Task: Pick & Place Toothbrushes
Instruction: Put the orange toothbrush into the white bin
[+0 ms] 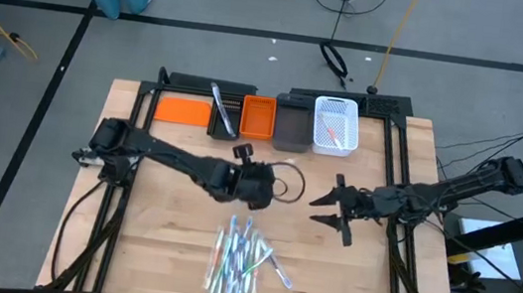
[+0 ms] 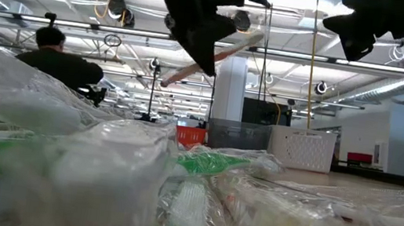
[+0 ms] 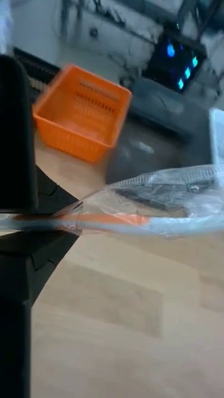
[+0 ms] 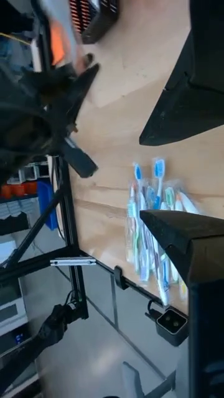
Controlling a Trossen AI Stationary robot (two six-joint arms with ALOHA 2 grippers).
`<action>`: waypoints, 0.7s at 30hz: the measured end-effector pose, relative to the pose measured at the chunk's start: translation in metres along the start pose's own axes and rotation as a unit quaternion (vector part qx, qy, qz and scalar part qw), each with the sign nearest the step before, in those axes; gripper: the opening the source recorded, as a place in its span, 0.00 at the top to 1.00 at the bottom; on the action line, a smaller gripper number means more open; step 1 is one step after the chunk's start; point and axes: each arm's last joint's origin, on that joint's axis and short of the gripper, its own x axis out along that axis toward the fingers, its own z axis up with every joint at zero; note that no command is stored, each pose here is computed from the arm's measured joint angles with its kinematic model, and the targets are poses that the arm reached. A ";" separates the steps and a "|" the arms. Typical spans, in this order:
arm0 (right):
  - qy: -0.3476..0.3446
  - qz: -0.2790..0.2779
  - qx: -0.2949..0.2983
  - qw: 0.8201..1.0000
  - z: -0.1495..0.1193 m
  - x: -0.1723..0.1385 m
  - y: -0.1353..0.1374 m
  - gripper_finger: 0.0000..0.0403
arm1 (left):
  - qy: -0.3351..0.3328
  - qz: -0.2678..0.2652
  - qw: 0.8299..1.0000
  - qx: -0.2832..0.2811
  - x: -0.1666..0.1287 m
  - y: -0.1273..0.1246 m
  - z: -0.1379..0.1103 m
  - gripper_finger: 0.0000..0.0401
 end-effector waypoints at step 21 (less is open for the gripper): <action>-0.060 -0.084 -0.057 0.993 0.010 -0.001 -0.004 0.58 | -0.228 -0.269 0.934 -0.048 0.003 0.012 0.055 0.97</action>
